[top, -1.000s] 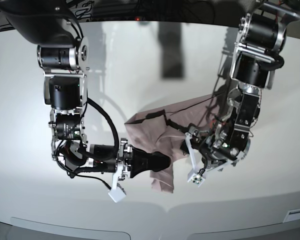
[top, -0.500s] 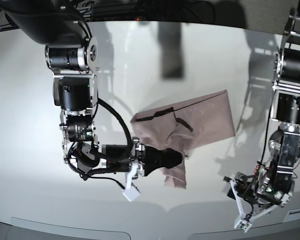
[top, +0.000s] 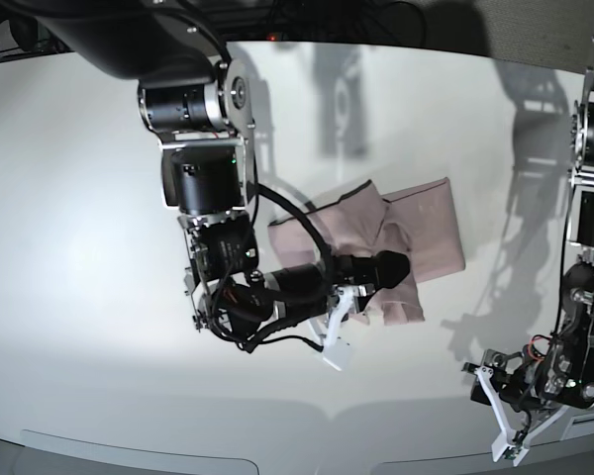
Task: Fold the T-shirt properly
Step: 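Press and tuck the bundle's loose end with the right gripper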
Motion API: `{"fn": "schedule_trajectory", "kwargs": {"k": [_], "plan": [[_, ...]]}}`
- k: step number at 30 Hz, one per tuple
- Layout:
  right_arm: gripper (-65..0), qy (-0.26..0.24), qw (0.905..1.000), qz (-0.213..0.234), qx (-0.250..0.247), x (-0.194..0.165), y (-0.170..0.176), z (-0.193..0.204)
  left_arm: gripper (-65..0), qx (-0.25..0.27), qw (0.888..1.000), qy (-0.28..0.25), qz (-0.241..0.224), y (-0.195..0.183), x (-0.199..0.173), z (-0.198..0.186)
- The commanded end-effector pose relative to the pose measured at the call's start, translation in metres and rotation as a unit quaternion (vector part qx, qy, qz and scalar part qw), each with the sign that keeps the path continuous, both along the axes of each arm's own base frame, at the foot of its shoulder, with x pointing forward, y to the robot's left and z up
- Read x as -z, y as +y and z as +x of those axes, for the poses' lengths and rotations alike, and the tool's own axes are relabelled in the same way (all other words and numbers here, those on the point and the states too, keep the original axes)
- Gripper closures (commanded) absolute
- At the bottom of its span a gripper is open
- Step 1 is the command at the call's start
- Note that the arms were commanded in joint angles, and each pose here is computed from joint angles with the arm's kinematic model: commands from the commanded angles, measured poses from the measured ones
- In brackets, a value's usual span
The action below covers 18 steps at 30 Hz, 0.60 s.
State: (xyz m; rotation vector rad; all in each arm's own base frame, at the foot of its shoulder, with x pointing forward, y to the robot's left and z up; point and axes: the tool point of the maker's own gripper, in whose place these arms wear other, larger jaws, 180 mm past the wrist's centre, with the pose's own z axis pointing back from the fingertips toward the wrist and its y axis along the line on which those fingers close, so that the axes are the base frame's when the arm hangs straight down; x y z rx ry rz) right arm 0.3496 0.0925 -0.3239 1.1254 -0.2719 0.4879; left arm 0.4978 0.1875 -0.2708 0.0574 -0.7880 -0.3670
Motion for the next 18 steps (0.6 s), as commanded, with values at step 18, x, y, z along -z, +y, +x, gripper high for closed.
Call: {"fn": "schedule_trajectory", "kwargs": {"k": [18], "plan": [[0.0,-0.076,0.9942,-0.074,-0.02,0.005,0.017,0.012,-36.9,0.007,0.999,-0.039,-0.021,-0.006,-0.029,0.013]]}}
